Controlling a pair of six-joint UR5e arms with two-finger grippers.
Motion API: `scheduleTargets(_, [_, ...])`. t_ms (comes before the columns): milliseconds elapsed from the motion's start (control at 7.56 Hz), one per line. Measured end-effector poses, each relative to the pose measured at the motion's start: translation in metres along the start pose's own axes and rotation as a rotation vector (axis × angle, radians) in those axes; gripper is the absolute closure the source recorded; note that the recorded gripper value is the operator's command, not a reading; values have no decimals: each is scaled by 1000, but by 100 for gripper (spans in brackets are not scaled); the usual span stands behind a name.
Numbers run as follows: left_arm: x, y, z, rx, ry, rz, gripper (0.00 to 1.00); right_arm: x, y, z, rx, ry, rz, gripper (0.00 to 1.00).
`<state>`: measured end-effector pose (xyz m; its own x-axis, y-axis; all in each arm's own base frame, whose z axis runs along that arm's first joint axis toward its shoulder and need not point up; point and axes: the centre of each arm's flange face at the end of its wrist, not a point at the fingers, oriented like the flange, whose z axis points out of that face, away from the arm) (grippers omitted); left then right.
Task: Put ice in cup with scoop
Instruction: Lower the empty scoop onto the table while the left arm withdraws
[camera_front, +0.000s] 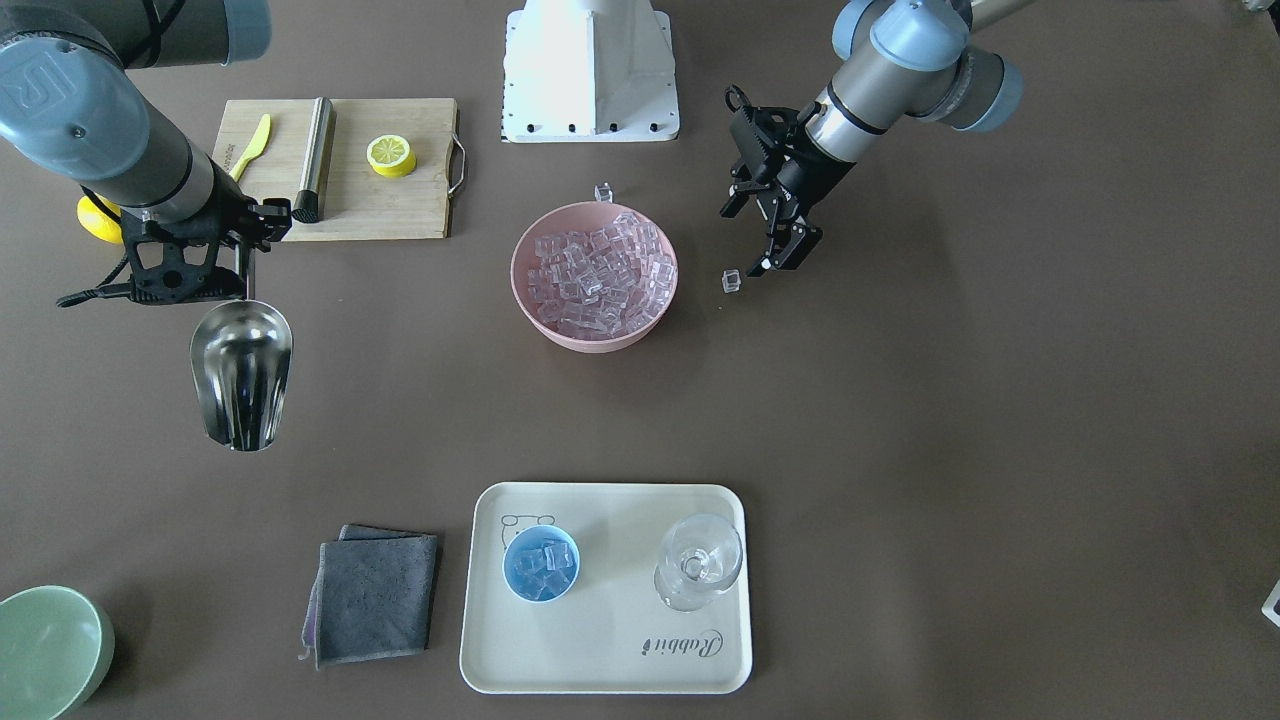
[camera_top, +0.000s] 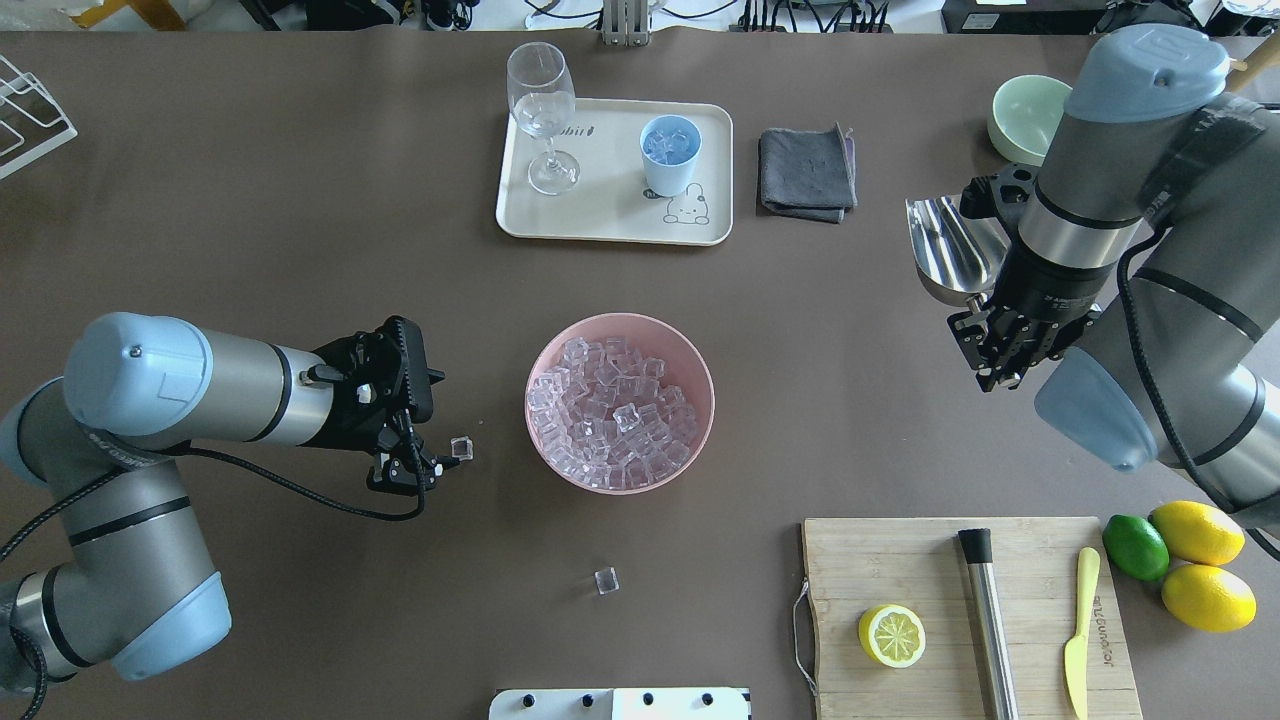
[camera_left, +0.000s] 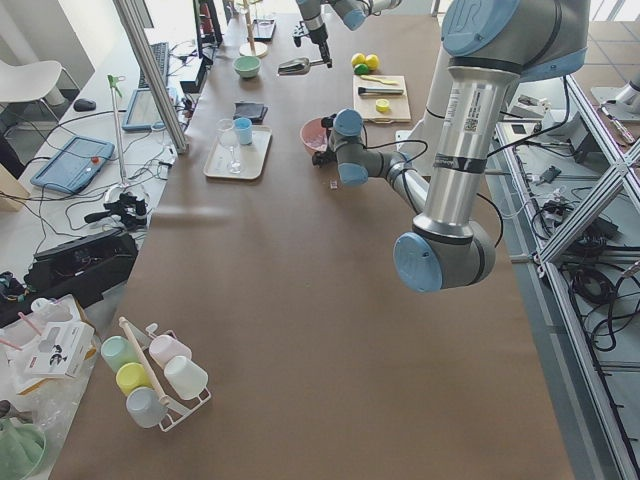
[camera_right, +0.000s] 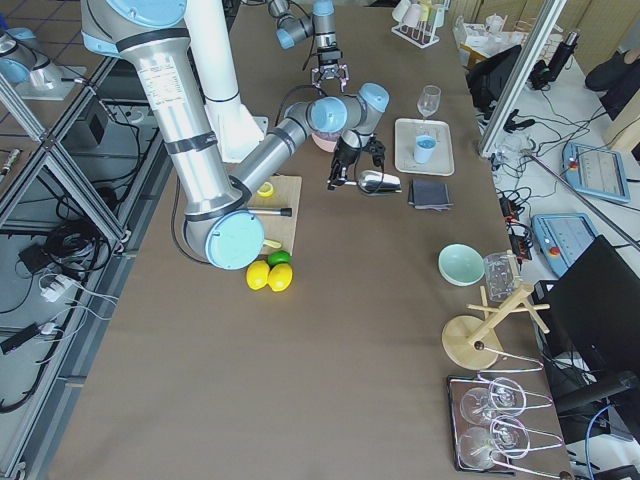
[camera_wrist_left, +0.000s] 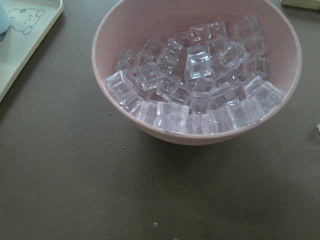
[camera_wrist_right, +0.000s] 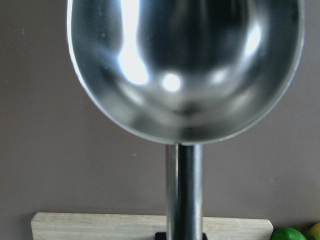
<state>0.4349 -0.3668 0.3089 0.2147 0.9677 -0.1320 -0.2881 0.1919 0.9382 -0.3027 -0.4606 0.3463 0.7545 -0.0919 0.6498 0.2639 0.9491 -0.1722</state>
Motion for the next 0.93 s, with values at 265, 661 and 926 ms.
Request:
scheduleTargets(265, [-13,4,-21,-47,-35,-29,1,15,16,41,5,-56,64,100])
scheduleTargets(661, [-46,42,-59,-203,-114,-127,2,-2,33,90,-35,-65,85,100])
scheduleTargets(926, [-84,77,-82,-336,-187,-230,2,-13,32,121,-50,-72,87,100])
